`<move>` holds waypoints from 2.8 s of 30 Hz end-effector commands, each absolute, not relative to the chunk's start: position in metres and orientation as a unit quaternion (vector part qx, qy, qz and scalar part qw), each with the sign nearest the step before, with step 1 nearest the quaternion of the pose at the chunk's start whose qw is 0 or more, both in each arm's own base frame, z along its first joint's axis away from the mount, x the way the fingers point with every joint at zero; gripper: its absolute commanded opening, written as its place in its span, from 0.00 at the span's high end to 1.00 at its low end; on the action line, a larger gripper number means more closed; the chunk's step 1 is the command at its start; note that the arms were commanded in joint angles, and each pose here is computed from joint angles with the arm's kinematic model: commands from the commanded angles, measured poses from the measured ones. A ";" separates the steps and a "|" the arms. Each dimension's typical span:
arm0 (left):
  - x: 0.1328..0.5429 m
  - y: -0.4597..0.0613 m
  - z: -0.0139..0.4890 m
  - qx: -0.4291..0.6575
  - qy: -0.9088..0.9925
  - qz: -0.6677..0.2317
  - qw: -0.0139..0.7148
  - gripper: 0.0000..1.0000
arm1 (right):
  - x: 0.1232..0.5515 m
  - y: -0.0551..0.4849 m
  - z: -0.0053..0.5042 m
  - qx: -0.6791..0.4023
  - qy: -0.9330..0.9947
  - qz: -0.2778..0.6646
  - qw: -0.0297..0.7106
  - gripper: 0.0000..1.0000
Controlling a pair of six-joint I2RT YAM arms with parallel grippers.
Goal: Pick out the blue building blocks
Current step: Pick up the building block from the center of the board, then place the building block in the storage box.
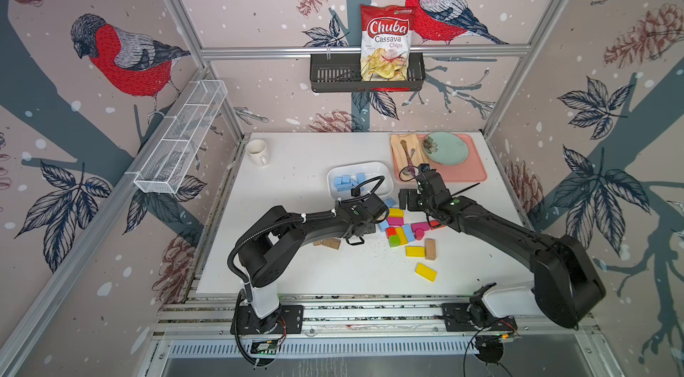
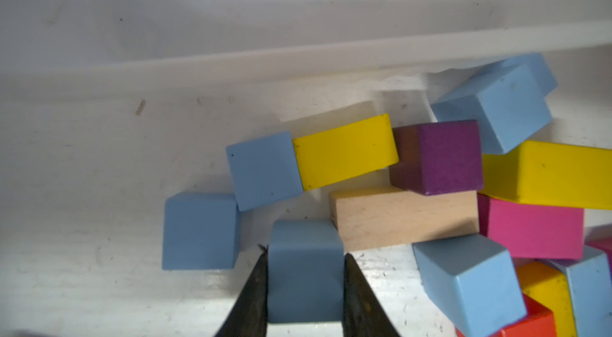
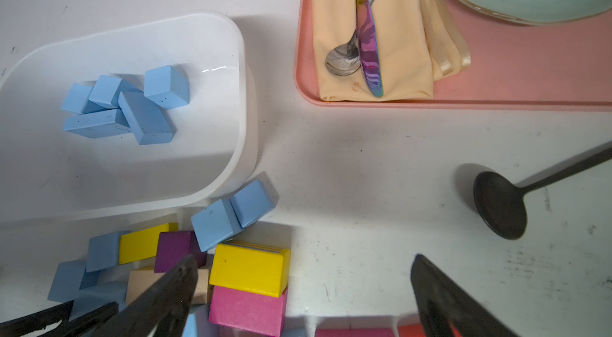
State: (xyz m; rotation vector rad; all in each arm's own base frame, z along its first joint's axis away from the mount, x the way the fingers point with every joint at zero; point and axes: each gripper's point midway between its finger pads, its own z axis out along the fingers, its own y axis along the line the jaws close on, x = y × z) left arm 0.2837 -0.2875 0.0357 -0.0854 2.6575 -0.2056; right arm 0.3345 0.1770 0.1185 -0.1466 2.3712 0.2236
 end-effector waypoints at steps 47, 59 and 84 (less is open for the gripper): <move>0.490 -0.344 0.091 -0.041 0.939 -0.088 0.331 0.90 | 0.327 0.150 0.155 -0.001 0.906 0.089 0.415 0.00; 0.493 -0.335 0.067 -0.050 0.943 -0.068 0.321 0.78 | 0.328 0.151 0.149 -0.003 0.908 0.088 0.409 0.01; 0.470 -0.326 0.148 -0.033 0.916 -0.137 0.376 0.25 | 0.316 0.146 0.142 -0.007 0.914 0.087 0.396 0.01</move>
